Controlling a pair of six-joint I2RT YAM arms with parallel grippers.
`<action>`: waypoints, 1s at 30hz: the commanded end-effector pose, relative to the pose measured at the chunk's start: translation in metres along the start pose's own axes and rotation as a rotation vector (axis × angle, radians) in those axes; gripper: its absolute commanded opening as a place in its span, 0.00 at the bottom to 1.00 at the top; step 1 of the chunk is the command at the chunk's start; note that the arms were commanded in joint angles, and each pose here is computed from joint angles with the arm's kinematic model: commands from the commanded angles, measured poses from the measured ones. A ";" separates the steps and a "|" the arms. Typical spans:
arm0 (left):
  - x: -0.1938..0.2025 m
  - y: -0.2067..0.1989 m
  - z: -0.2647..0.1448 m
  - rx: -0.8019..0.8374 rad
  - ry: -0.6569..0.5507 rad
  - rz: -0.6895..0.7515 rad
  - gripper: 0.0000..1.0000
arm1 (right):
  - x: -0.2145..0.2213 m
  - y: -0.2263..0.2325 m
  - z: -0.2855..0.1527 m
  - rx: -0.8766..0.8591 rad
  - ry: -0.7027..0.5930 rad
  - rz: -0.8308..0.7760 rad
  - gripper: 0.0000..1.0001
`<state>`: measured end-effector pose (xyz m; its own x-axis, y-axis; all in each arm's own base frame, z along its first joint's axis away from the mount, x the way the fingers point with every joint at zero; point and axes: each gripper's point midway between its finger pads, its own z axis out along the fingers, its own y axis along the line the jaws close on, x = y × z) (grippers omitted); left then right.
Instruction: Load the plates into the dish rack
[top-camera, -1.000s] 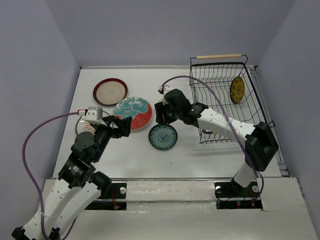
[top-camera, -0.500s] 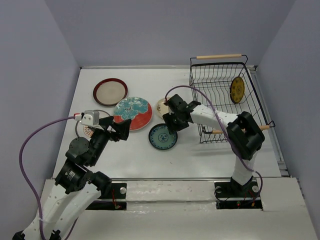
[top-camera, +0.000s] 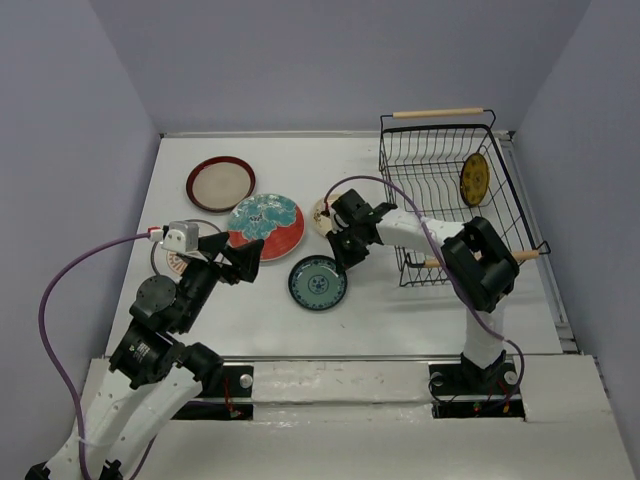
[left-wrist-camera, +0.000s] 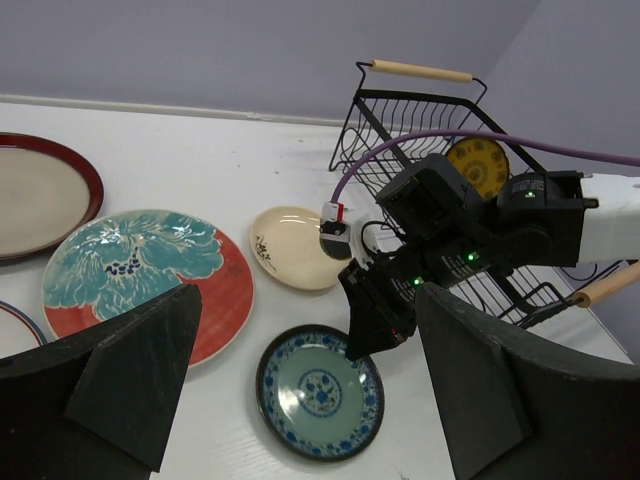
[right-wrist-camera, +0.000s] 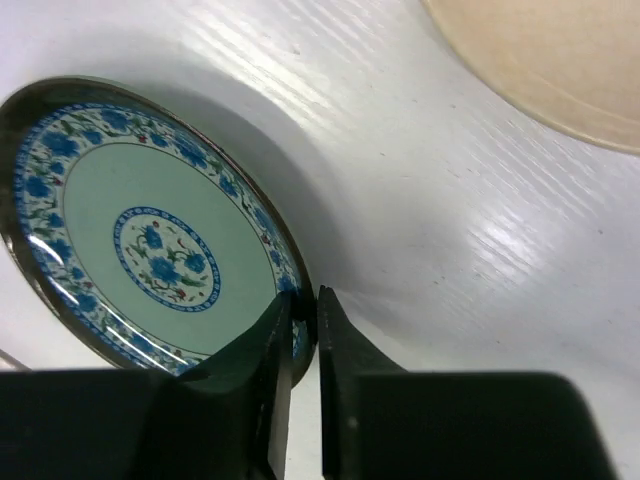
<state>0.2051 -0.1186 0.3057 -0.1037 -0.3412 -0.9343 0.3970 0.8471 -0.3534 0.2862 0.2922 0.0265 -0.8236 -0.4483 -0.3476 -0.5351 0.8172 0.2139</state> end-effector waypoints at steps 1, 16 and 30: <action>-0.011 -0.005 0.001 0.027 -0.050 0.008 0.99 | -0.007 0.010 0.001 -0.064 -0.026 -0.034 0.09; -0.009 -0.005 0.002 0.027 -0.039 0.007 0.99 | -0.060 0.030 -0.137 -0.059 -0.383 -0.007 0.07; -0.012 -0.010 -0.002 0.056 -0.048 0.016 0.99 | -0.123 -0.160 -0.401 0.837 -0.988 0.396 0.07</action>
<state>0.2026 -0.1206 0.3070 -0.1030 -0.3390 -0.9351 0.4149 0.8398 -0.3501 0.3745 0.1902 0.3587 -0.3631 0.0171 -0.9316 -0.2045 0.9740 0.0976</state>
